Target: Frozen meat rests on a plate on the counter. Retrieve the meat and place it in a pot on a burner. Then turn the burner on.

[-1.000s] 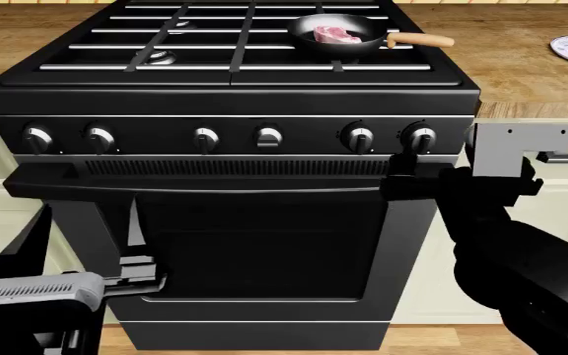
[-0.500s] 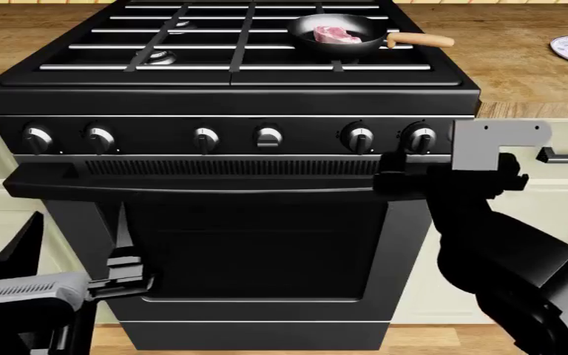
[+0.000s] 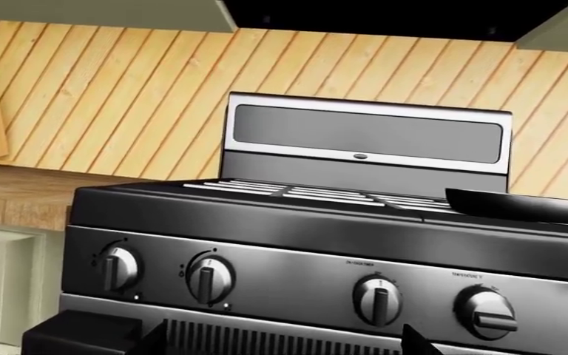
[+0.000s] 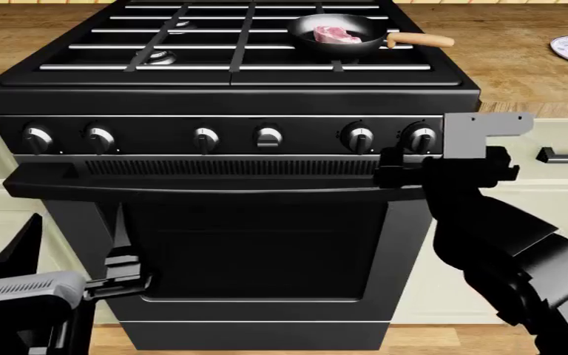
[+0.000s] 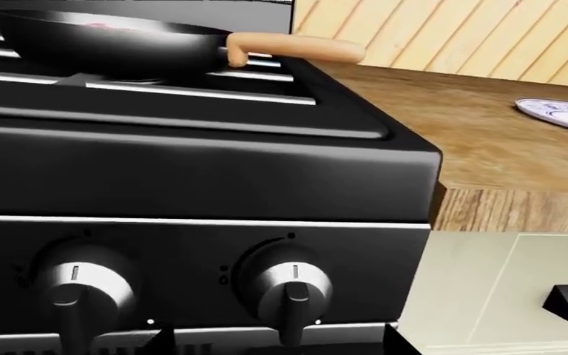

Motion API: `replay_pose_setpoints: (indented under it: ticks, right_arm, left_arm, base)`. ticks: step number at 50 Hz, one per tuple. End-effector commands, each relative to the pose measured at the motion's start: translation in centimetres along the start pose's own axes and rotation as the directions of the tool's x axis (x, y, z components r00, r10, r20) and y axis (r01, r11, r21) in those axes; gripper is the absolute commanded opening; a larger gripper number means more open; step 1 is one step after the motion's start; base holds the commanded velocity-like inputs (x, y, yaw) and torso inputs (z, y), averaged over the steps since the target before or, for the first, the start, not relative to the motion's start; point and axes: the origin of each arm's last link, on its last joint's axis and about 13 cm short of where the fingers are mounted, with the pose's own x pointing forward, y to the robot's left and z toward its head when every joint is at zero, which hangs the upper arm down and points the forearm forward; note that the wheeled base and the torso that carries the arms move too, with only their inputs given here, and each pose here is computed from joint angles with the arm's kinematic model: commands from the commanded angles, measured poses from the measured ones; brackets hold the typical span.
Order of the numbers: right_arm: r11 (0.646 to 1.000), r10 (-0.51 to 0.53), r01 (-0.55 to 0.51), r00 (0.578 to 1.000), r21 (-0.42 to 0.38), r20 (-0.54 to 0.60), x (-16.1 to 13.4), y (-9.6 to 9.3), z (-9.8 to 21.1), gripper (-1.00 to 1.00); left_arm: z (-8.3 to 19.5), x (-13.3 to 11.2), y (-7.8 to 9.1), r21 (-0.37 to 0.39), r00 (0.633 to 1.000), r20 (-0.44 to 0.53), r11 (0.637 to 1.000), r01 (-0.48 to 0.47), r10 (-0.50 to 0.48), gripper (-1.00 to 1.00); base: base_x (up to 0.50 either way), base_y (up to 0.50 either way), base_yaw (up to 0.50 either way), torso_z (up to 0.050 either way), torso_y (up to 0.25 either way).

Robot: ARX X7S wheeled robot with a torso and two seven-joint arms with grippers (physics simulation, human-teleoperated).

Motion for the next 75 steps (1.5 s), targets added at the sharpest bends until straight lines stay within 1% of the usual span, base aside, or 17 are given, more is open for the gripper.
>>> replay_pose_setpoints:
  ticks: [1,21,35,43,48,60,64,75]
  right_arm:
    - [1.000,0.003,-0.004,1.000,-0.003,-0.029,0.9,-0.1,-0.3,1.00]
    - [1.000,-0.010,0.010,0.999,-0.025,-0.031,2.7,-0.4,0.2,1.00]
    - [0.999,-0.017,0.014,0.997,-0.030,-0.073,4.0,-0.6,-0.8,1.00]
    - [1.000,0.004,-0.005,0.999,-0.009,-0.052,3.6,-0.6,-0.5,1.00]
    - [1.000,0.004,-0.004,1.000,0.007,-0.006,2.4,-0.6,-0.1,1.00]
    - [1.000,0.003,-0.003,1.000,0.010,0.000,2.2,-0.6,-0.1,1.00]
    - [1.000,0.025,-0.025,0.999,0.013,-0.029,2.7,-0.6,-0.1,1.00]
    - [1.000,0.016,-0.015,0.997,0.016,-0.079,3.6,-1.7,-0.1,1.00]
  left_arm:
    - [0.0,0.1,0.0,-0.001,1.000,-0.002,1.000,-0.004,0.004,1.00]
    - [-0.1,0.1,0.0,0.001,1.000,-0.002,1.000,-0.006,0.006,1.00]
    - [-0.3,0.1,0.1,0.003,1.000,-0.007,1.000,-0.010,0.010,1.00]
    - [-0.3,0.1,0.1,0.004,1.000,-0.009,1.000,-0.010,0.010,1.00]
    - [-0.4,0.1,0.0,0.004,1.000,-0.009,1.000,-0.009,0.009,1.00]
    - [-0.4,0.1,0.0,0.004,1.000,-0.009,1.000,-0.009,0.009,1.00]
    - [-0.4,0.2,0.1,0.006,1.000,-0.010,1.000,-0.014,0.014,1.00]
    - [-0.7,0.4,0.2,0.007,1.000,-0.017,1.000,-0.019,0.019,1.00]
  base:
    - [0.00,0.00,0.00,0.000,0.000]
    - [0.00,0.00,0.00,0.000,0.000]
    - [0.00,0.00,0.00,0.000,0.000]
    - [0.00,0.00,0.00,0.000,0.000]
    - [0.00,0.00,0.00,0.000,0.000]
    - [0.00,0.00,0.00,0.000,0.000]
    - [0.00,0.00,0.00,0.000,0.000]
    - [0.00,0.00,0.00,0.000,0.000]
